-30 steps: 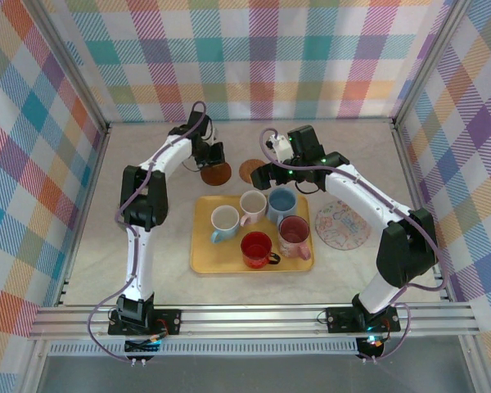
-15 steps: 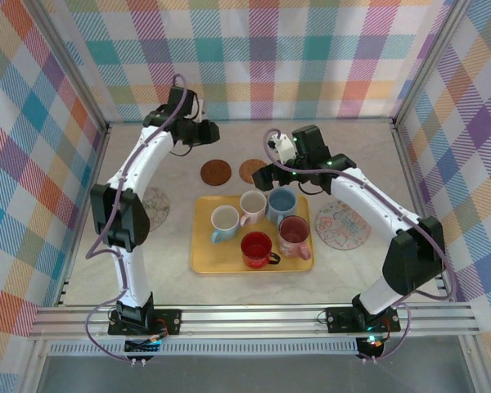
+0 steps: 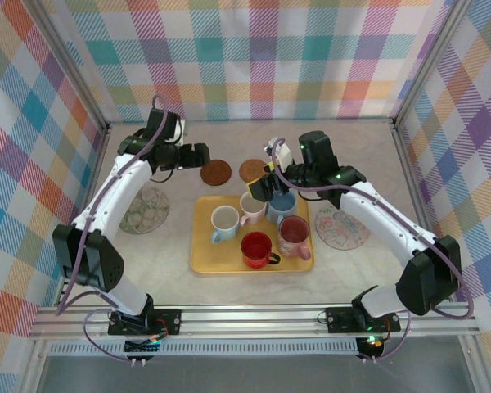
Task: Place the cup by the coaster
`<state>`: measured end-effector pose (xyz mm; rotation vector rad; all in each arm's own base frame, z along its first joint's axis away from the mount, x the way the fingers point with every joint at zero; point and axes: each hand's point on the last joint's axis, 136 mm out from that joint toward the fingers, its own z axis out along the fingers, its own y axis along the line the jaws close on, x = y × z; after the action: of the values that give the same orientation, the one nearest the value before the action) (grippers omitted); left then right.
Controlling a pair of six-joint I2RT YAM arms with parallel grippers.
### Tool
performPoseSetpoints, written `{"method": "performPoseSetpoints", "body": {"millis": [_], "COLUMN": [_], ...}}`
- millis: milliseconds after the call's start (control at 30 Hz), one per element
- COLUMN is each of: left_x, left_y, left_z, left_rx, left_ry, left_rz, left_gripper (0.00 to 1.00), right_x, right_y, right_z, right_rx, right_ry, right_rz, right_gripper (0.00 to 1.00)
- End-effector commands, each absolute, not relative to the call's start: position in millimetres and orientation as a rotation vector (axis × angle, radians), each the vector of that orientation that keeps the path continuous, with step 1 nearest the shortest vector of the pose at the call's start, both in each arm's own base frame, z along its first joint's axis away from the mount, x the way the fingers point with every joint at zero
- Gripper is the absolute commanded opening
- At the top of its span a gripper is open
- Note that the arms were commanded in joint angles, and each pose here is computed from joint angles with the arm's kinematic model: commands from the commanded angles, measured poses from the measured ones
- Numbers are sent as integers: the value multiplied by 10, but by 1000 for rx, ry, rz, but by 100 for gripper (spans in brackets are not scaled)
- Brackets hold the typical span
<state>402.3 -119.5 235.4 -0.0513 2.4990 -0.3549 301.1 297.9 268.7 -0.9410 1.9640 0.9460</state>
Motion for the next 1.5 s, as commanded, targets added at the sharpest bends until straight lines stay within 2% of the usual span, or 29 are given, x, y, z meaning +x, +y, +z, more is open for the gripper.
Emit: {"method": "performPoseSetpoints", "body": {"millis": [0, 200, 600, 967, 1467], "left_x": [3867, 3612, 3396, 3389, 3265], "left_y": [-924, -683, -325, -263, -39], "left_z": [2361, 2127, 1373, 769, 243], "left_rx": [-152, -243, -433, -465, -542], "left_ry": [2486, 2523, 2684, 2850, 2992], "left_rz": [-288, -251, -168, -119, 84], "left_gripper": [93, 100, 100, 95, 86], "right_x": [2844, 2697, 2642, 2579, 2678], "right_y": [3105, 3259, 3501, 3757, 3805], "right_z": [2883, 2850, 2656, 2486, 2407], "right_rx": [-1040, -1085, -1154, -1209, -1205], "right_ry": [1791, 1703, 1704, 1713, 1736], "right_rz": [999, 1021, 1003, 1014, 954], "right_gripper": [99, 99, 99, 99, 99]}}
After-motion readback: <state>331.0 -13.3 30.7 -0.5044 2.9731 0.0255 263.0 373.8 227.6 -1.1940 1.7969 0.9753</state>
